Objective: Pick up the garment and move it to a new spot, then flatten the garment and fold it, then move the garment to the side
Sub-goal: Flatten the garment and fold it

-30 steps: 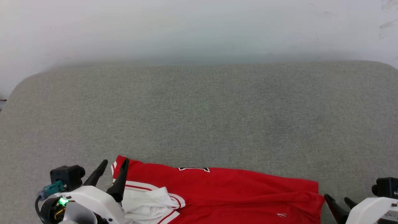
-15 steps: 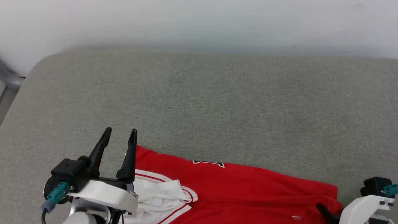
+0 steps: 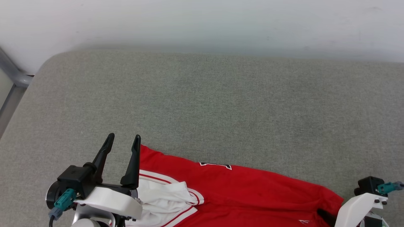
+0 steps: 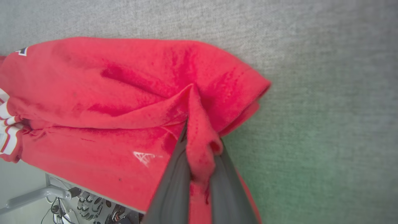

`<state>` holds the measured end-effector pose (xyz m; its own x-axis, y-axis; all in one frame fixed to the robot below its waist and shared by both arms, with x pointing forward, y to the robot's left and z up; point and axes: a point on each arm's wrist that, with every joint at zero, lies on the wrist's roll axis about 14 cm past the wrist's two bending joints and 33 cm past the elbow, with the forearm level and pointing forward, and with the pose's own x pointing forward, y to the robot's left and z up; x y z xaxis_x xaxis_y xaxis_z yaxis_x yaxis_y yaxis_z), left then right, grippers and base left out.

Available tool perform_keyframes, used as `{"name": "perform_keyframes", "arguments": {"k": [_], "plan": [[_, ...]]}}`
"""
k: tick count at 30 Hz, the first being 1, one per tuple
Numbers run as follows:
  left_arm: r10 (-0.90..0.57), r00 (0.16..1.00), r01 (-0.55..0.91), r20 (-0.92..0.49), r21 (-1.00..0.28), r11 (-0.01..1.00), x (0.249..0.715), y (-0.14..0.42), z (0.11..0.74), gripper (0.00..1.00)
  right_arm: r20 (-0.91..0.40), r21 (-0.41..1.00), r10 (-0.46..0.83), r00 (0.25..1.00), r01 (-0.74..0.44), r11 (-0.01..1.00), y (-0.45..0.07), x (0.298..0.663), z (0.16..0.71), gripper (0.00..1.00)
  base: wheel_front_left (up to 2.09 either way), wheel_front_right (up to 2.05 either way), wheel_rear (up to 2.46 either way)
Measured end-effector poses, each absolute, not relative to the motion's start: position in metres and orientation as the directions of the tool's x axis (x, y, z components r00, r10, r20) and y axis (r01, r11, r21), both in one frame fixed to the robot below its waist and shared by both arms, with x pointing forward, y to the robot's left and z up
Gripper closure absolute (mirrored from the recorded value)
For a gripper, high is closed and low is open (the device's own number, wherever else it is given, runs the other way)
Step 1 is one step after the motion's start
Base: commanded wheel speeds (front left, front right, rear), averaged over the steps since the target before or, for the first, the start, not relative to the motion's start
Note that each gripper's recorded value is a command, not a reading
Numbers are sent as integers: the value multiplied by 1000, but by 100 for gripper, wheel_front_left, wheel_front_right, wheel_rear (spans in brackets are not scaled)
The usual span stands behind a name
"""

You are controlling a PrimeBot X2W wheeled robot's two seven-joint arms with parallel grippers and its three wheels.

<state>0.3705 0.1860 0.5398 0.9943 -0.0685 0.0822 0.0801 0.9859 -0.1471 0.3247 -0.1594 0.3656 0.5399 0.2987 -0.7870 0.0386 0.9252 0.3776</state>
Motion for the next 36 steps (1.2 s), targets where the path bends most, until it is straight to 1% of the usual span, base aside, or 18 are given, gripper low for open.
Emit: {"name": "perform_keyframes", "arguments": {"k": [5,8,10,16,18,19,21,23,25,28,30,36], "plan": [[-69,993,80,91,-122,989,368,186,542,0,-754,368,269,599,46,929,-174,337,383,100,0,0,0],[-69,993,80,99,-113,990,368,185,545,0,-733,339,223,643,62,939,-193,348,399,100,0,0,0],[-74,992,85,105,-110,990,367,184,547,0,-727,321,183,662,92,942,-209,350,405,100,0,0,0],[-78,990,90,117,-100,991,363,182,550,0,-725,265,48,687,214,940,-260,348,420,100,0,0,0],[-79,990,91,118,-100,991,362,181,550,0,-732,266,26,681,250,931,-271,345,422,100,0,0,0],[-80,990,92,117,-100,991,362,181,550,0,-733,288,35,679,263,921,-271,345,423,100,0,0,0],[-81,990,94,118,-102,990,361,180,550,0,-738,346,80,670,275,897,-264,344,423,100,0,0,0],[-84,989,97,120,-104,990,361,179,551,0,-735,445,169,656,279,851,-248,343,424,100,0,0,0],[-86,989,99,122,-106,989,360,177,551,0,-685,594,318,656,250,765,-225,346,432,100,0,0,0],[-83,990,95,114,-105,990,358,178,549,0,-610,721,474,635,195,665,-199,345,442,100,0,0,0],[-83,990,95,112,-105,990,357,178,549,0,-541,806,584,604,174,566,-176,342,442,100,0,0,0],[-85,991,96,105,-103,990,356,179,549,0,-373,922,773,513,112,371,-113,342,448,100,0,0,0]]}}
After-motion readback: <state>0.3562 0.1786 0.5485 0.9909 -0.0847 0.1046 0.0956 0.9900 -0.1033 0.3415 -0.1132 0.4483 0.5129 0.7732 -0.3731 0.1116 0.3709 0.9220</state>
